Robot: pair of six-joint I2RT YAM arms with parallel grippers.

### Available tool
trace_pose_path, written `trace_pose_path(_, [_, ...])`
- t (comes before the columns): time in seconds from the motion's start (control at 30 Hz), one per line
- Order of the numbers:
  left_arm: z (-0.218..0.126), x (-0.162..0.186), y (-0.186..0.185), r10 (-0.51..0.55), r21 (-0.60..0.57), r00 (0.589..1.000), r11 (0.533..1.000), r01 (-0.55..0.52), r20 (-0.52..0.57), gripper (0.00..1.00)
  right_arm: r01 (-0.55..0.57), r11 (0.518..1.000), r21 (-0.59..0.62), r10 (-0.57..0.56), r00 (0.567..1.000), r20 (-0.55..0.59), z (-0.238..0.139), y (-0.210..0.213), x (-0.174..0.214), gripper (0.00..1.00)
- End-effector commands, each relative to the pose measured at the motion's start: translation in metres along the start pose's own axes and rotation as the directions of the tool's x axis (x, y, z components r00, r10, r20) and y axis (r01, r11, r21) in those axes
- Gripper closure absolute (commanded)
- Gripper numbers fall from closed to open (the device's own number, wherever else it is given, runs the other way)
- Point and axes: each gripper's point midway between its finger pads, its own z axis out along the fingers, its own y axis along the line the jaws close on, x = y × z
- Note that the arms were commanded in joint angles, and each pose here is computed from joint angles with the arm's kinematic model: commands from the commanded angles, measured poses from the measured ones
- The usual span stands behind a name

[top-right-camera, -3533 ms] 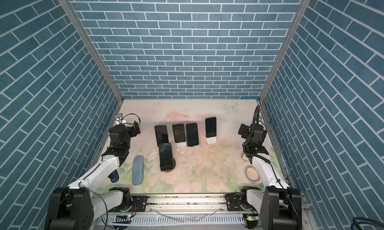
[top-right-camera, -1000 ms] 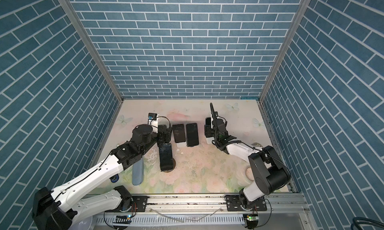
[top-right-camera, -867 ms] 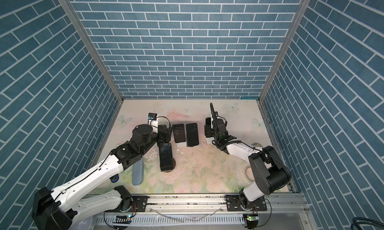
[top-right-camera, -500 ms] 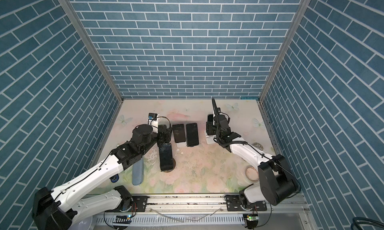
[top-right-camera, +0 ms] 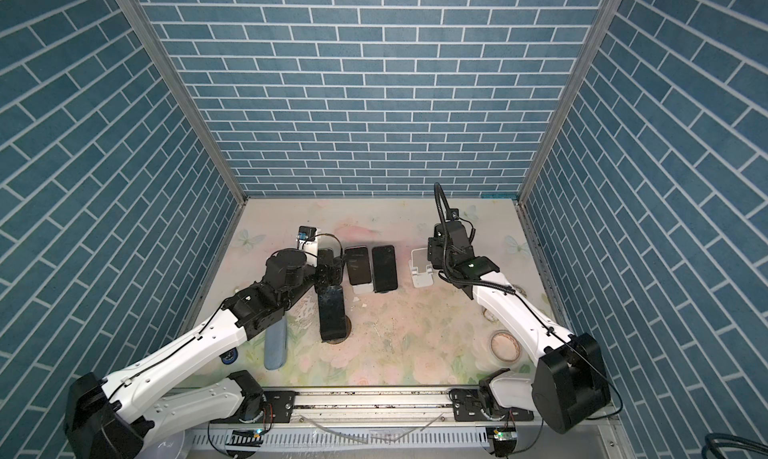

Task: Remove the phone from the phone stand
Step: 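Lower the held phone flat onto the table nearer the robot, open right gripper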

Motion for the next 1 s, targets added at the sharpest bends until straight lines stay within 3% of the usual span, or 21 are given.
trace_pose_path(0.0, [-0.007,-0.011,-0.002,0.003,0.0,1.0,1.0,-0.003,0.024,0.0,-0.085,0.994,0.07,0.091,0.992,-0.089,0.006,-0.026,0.007,0.58])
trace_pose_path(0.13, [-0.009,-0.011,0.0,-0.001,-0.009,0.999,1.0,0.001,0.035,0.0,-0.105,0.989,0.105,0.126,0.969,-0.213,0.024,-0.047,0.034,0.58])
trace_pose_path(0.47, [-0.011,-0.01,0.002,-0.007,-0.014,0.999,1.0,0.008,0.04,0.0,0.006,0.997,0.082,0.031,0.898,-0.438,0.058,-0.054,0.082,0.59])
trace_pose_path(0.97, [-0.012,-0.008,0.004,-0.005,-0.027,0.999,1.0,0.006,0.04,0.0,0.123,0.99,0.074,-0.061,0.827,-0.56,0.085,-0.063,0.114,0.58])
